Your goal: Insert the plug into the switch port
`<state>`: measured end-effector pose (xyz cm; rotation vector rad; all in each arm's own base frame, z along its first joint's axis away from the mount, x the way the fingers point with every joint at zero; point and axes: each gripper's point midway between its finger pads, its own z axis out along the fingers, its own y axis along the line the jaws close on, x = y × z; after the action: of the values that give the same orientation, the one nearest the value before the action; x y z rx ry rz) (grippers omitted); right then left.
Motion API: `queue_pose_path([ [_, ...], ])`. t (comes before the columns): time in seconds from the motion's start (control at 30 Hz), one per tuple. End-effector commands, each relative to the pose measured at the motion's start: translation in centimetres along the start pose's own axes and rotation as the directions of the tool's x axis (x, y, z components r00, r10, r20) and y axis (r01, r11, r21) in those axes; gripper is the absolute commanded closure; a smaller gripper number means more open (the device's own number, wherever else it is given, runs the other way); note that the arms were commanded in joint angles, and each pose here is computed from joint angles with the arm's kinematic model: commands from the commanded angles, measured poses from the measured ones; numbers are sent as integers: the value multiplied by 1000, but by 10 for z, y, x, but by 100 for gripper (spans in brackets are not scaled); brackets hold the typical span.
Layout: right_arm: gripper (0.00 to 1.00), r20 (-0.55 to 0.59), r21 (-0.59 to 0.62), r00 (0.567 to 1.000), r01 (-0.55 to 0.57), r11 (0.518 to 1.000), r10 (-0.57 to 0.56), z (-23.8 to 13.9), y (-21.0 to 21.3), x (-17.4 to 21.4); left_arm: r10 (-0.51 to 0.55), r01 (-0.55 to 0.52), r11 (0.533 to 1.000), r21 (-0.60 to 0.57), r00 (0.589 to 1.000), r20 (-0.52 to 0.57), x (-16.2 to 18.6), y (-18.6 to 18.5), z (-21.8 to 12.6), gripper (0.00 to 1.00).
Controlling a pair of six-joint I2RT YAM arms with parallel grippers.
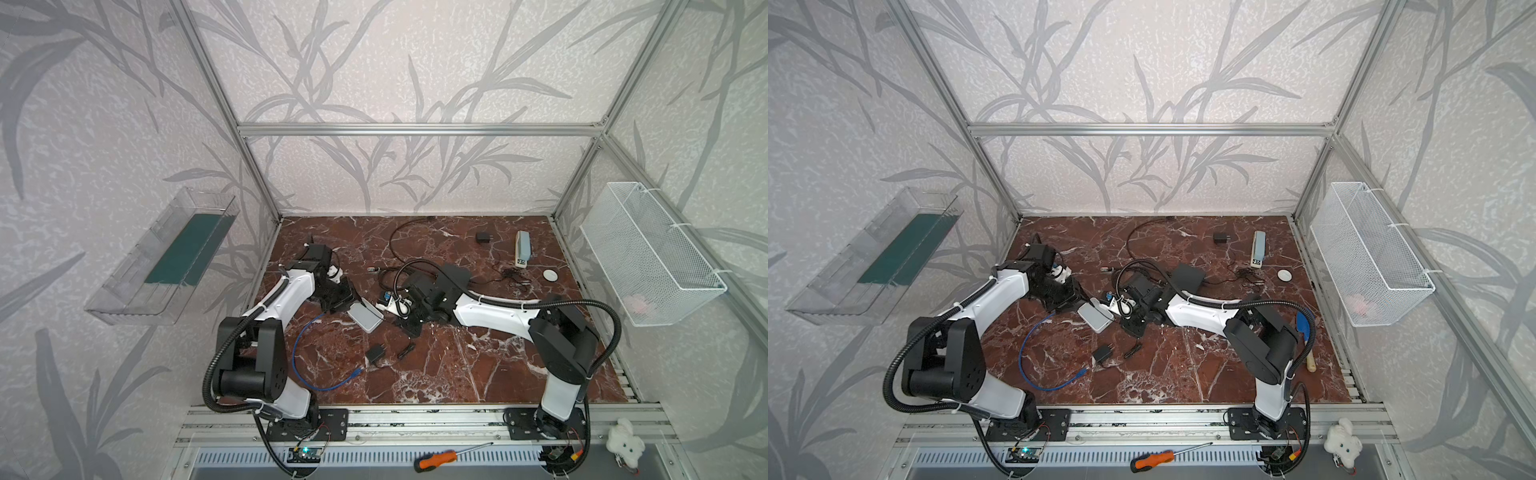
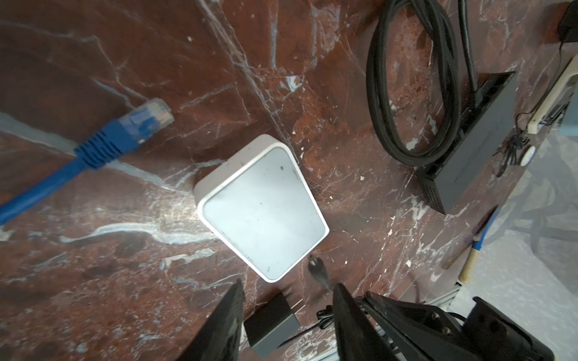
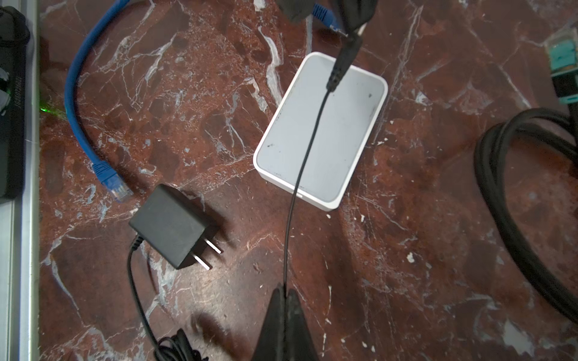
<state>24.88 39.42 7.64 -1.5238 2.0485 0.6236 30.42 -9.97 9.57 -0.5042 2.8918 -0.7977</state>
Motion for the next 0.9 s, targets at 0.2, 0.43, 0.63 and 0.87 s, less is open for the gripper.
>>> queue_pose_path([
  [0.2, 100, 34, -9, 999, -26, 1000, 26, 0, -3, -7, -13, 13, 991, 134, 1000, -4, 0, -22, -4, 52],
  [0.43, 100, 59, -15, 998, -30, 999, 31, -1, -2, -10, -24, 25, 993, 113, 1000, -11, -3, -12, 11, 52],
  [0.63, 100, 61, -19, 998, -30, 999, 31, 0, -2, -11, -26, 25, 989, 143, 1000, 1, -14, -19, 14, 56],
  [0.87, 100, 67, -24, 997, -29, 999, 30, 1, -1, -12, -28, 29, 990, 141, 1000, -9, -18, -19, 19, 61],
])
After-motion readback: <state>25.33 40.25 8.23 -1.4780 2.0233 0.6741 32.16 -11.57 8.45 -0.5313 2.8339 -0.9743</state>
